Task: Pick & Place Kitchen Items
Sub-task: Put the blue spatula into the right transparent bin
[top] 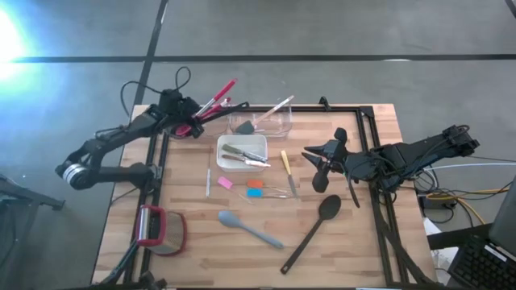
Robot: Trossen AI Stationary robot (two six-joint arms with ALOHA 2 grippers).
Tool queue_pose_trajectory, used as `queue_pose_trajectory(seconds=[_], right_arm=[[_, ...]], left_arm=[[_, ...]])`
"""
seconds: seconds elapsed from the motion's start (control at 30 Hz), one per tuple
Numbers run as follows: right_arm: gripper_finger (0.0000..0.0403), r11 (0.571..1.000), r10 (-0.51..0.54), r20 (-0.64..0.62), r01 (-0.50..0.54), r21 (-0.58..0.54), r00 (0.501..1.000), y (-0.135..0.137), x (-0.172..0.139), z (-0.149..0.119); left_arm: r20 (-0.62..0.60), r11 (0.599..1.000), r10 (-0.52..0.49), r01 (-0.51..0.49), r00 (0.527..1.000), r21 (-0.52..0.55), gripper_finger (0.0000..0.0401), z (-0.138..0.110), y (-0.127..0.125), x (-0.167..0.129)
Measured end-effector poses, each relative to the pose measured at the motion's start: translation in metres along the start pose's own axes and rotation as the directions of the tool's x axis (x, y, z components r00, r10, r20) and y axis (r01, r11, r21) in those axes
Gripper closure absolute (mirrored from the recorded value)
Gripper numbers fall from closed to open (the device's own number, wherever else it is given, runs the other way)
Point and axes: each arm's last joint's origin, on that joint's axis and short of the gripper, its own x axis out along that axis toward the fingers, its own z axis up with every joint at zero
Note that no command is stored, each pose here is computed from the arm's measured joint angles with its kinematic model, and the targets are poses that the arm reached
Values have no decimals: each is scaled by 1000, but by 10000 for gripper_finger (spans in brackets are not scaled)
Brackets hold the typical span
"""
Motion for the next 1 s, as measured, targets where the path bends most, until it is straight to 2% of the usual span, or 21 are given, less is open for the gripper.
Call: queue_pose_trajectory(seconds=[0.13, 0.27, 0.43, 0.57, 0.73, 1.0], right_arm=[[321, 1000, 0, 1, 0, 1, 1000, 0, 0, 0], [328, 1000, 1, 2, -1, 2, 1000, 0, 0, 0], [337, 1000, 1, 4, -1, 4, 1000, 0, 0, 0], [339, 1000, 1, 3, -1, 3, 1000, 1, 1, 0], [333, 1000, -2, -4, 2, -5, 1000, 7, 8, -3], [321, 1000, -10, -28, 10, -29, 1000, 20, 24, -11]], left_arm=[[96, 999, 13, -8, 995, -45, 215, 10, 1, -20], [204, 994, -38, 58, 978, -96, 215, 16, -1, -39], [360, 962, -185, 243, 914, -123, 215, 24, -6, -61], [467, 893, -326, 430, 822, -134, 217, 30, -11, -76], [525, 803, -504, 596, 686, -7, 224, 34, -24, -94], [545, 736, -643, 631, 537, 247, 258, 39, -60, -122]])
